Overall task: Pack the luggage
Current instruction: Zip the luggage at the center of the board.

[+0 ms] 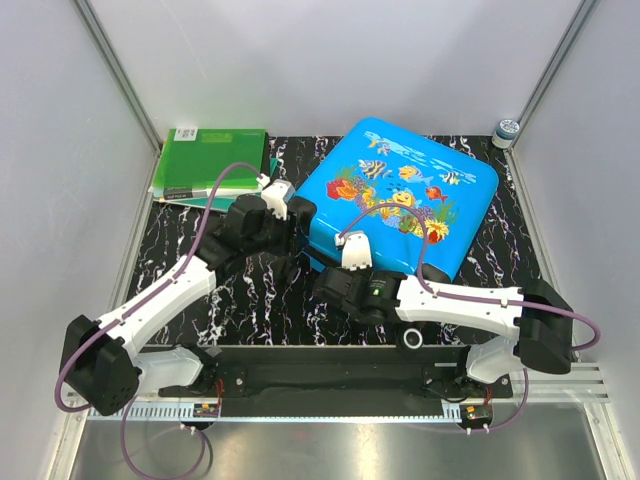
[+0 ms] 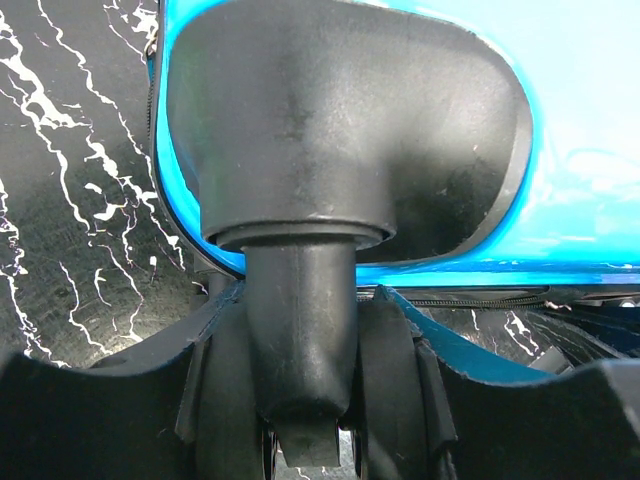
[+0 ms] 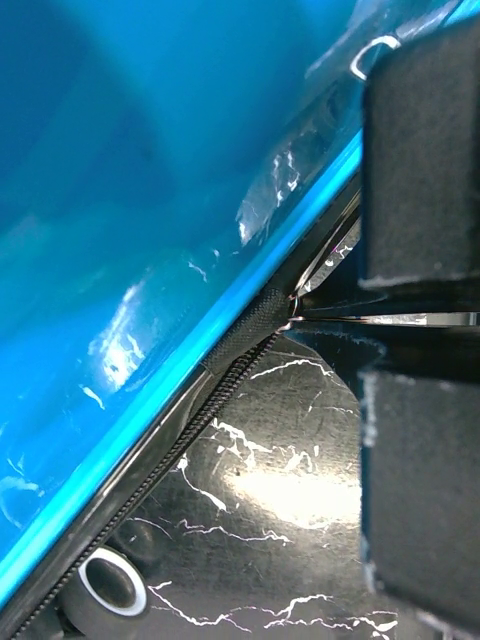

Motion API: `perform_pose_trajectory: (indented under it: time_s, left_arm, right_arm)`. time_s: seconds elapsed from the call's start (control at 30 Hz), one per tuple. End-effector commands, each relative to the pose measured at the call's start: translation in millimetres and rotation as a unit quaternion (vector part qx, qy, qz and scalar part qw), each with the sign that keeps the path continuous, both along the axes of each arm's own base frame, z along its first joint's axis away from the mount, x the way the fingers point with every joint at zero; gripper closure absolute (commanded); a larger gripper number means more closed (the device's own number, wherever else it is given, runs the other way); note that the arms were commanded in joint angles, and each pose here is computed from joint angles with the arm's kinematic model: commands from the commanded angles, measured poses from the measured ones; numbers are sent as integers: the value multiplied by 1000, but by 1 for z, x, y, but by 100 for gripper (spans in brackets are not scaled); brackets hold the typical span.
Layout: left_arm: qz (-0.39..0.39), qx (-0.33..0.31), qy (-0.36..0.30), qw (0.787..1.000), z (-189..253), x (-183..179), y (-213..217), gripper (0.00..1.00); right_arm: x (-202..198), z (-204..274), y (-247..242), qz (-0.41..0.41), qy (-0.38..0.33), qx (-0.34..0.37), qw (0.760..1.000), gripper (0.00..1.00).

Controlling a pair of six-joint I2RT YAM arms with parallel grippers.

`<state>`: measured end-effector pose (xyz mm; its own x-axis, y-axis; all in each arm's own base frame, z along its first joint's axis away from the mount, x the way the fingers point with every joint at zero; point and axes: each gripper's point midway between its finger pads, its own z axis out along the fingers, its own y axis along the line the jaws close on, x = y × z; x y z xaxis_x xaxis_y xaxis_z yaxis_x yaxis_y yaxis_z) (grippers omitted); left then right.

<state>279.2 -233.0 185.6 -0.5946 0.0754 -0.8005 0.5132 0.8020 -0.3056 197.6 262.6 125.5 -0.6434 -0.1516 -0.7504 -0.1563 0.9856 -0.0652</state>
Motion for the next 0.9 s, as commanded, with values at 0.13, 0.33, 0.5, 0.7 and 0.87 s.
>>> perform_pose_trajectory:
  time_s: [0.13, 0.33, 0.5, 0.7, 0.87]
  left_arm:
    - [-160, -162, -153, 962, 112, -18, -75, 100]
    - [-160, -166, -154, 961, 112, -22, -74, 100]
    - [-158, -162, -149, 962, 106, -21, -73, 100]
    - [-155, -161, -152, 963, 105, -23, -70, 100]
    - [-159, -165, -158, 960, 111, -27, -68, 100]
  right_arm:
    - [26, 110, 105, 26, -89, 272, 958, 100]
    - [30, 128, 112, 39, -108, 278, 954, 100]
    - [20, 144, 133, 92, -93, 298, 946, 100]
    - [14, 144, 112, 62, -71, 302, 948, 100]
    - [2, 116, 72, 25, -46, 288, 956, 100]
